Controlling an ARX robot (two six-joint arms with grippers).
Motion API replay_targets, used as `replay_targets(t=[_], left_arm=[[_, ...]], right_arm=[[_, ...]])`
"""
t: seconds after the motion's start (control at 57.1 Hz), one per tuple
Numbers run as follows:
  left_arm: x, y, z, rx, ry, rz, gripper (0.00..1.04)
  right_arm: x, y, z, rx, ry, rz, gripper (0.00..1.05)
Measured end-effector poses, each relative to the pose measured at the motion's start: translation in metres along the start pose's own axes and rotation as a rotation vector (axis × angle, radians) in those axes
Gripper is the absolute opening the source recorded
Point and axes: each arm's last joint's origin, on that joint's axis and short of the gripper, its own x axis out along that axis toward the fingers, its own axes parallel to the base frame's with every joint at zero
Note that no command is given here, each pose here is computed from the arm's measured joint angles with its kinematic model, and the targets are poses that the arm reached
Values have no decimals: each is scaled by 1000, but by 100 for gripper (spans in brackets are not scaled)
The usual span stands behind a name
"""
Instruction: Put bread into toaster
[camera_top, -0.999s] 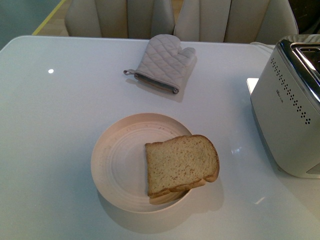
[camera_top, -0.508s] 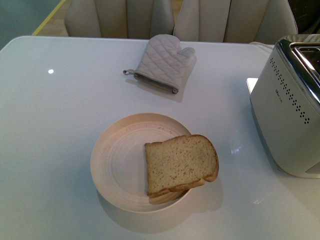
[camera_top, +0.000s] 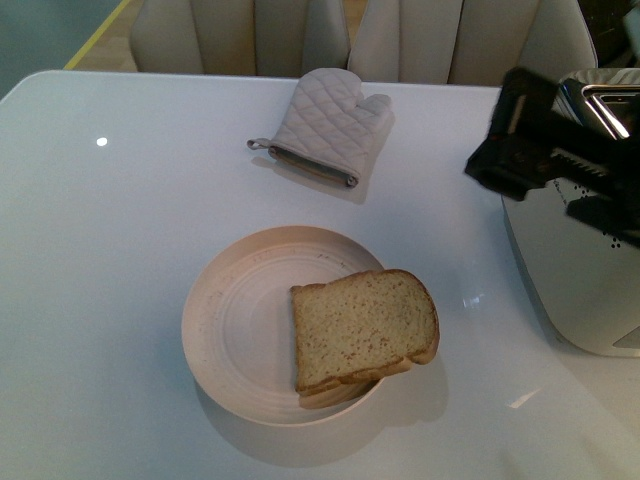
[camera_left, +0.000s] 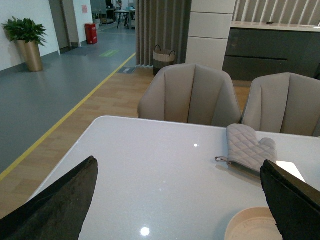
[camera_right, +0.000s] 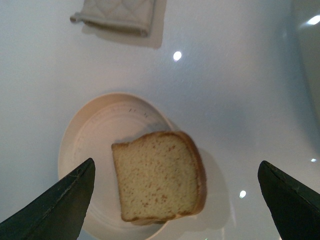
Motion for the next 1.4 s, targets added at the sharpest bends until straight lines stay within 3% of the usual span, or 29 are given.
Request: replay_targets(t=[0.403,0.561,1.069,1.209,1.402], left_arm=[[0,0,0,0,0,0,97],[0,0,0,0,0,0,97],[0,0,0,0,0,0,97],[0,0,0,0,0,0,97],[0,0,0,0,0,0,97]], right_arm=[[50,-16,-43,266,262,-23,96],[70,-20,-55,283,346,-40,96],[99,-25,-58,302,372,-13,96],[100,-24,-57,310,376,13,74],[100,-23,-54,321,351,32,34]])
